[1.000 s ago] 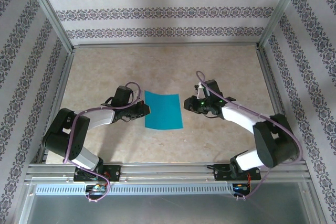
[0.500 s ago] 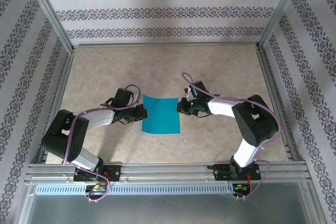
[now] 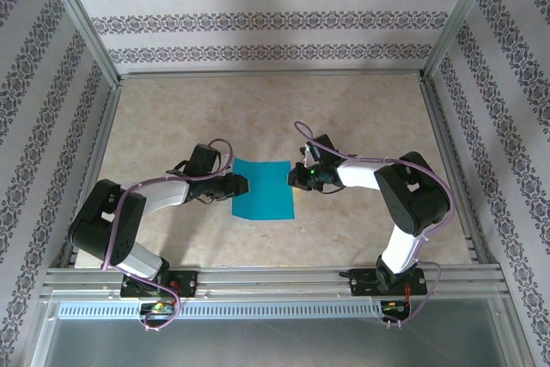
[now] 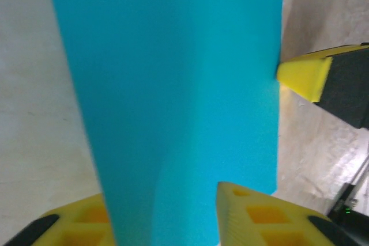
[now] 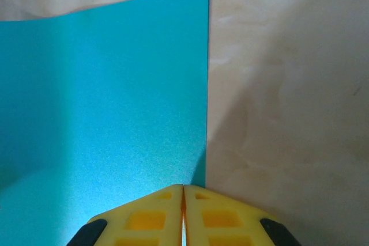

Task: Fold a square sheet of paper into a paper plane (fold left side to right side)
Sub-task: First fold in half a square sheet of paper at the center of the table.

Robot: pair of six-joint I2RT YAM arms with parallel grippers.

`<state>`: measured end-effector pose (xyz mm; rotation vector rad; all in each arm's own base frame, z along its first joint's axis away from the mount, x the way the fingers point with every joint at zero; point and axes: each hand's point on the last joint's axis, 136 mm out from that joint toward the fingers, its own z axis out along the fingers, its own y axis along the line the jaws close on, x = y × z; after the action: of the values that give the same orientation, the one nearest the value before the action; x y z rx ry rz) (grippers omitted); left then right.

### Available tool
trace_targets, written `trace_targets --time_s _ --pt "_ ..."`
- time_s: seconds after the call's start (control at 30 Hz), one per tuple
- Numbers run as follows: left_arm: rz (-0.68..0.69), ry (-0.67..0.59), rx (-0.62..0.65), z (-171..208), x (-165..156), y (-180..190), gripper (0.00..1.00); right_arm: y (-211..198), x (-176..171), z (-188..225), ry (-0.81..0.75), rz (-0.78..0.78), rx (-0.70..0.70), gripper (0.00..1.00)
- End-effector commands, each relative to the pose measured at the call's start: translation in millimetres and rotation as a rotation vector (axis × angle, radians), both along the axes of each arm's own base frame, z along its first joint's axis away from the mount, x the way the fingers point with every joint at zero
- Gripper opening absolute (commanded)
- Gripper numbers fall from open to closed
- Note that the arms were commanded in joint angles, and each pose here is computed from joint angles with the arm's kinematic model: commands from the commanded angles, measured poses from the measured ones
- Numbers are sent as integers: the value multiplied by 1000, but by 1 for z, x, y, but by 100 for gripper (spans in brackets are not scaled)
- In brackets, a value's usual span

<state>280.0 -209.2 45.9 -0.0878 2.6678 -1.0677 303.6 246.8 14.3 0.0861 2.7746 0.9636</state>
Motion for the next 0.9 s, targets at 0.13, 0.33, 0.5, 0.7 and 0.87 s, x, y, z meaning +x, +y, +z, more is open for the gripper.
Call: trace_targets --time_s 0.13,0.33,0.5,0.7,0.87 --pt "-63 -108 -48 36 14 -28 54 -7 -10 -18 34 20 -77 12" --pt "-104 -130 -41 45 16 -45 65 -7 -11 -20 34 25 -83 12" --pt "-138 -140 -37 49 16 -57 70 -9 -12 -24 39 26 -97 12" --pt "-177 -135 -46 47 15 -73 71 -7 -11 -21 28 30 -87 13" --pt "-202 -127 -60 42 15 -84 72 -5 -10 -18 20 33 -77 15"
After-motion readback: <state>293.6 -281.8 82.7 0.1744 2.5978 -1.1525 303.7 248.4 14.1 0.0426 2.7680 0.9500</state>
